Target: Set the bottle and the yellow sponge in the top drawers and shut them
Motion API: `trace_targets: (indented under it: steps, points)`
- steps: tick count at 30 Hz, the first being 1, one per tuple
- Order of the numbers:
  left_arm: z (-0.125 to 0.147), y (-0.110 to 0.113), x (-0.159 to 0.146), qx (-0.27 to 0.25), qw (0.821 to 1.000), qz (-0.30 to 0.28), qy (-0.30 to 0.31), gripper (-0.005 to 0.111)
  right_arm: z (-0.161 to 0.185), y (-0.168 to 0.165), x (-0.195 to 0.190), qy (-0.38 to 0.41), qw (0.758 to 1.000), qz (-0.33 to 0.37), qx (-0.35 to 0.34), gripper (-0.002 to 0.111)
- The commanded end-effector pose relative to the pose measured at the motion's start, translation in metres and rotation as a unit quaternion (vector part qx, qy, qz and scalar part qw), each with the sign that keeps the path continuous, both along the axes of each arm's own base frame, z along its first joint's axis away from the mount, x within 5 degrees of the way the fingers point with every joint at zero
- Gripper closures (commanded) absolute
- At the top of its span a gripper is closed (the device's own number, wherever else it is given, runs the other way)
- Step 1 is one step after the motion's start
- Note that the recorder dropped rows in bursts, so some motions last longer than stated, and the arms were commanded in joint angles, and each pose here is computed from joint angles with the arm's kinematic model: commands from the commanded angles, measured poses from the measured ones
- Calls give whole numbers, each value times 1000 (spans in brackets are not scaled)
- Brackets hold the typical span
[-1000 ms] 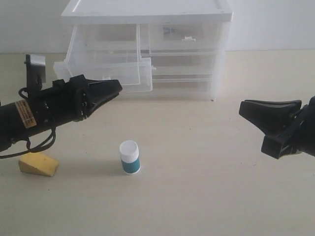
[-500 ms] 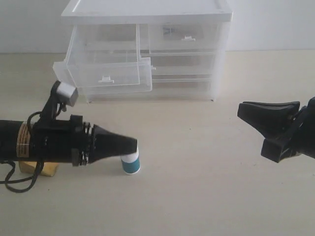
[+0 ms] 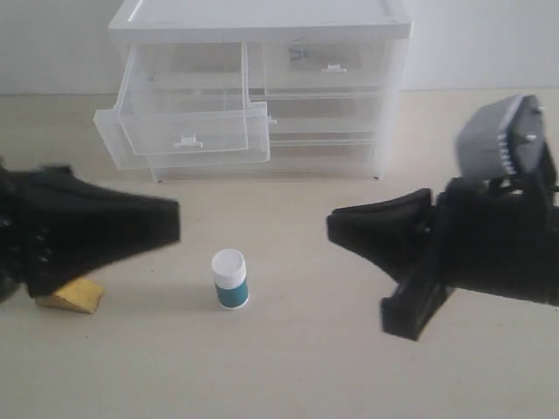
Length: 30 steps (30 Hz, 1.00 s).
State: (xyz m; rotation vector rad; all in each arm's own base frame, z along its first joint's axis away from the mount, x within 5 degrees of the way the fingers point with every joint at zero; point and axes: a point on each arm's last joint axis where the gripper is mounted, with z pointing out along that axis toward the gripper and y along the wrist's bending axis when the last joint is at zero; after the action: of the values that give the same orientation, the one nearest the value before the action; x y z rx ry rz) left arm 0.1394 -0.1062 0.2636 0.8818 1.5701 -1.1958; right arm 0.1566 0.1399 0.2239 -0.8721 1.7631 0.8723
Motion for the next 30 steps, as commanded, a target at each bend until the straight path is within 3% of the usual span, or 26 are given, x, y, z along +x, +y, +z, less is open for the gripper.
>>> trace_targets:
  steps: [1,3,6,8,11,15,18,30]
  points:
    - [30,34,-16,46,964,246,-90,103,9,55,-10,-8,996,51,-72,105]
    - [33,59,-24,53,914,392,-87,103,9,84,-14,-15,992,79,-98,105]
    - [28,88,-41,38,845,526,-89,103,0,126,-8,-9,987,91,-129,105]
    - [21,98,-52,28,818,567,-91,103,-10,153,-1,5,986,97,-134,103]
    - [16,106,-64,11,796,596,-102,103,-25,194,4,27,986,104,-132,85]
    - [15,110,-72,-4,784,610,-111,103,-40,243,7,-11,979,141,-145,50]
    - [15,109,-73,-6,785,609,-114,103,-53,269,19,-42,974,146,-165,36]
    - [16,109,-73,-7,788,605,-115,103,-94,314,52,-69,970,103,-209,34]
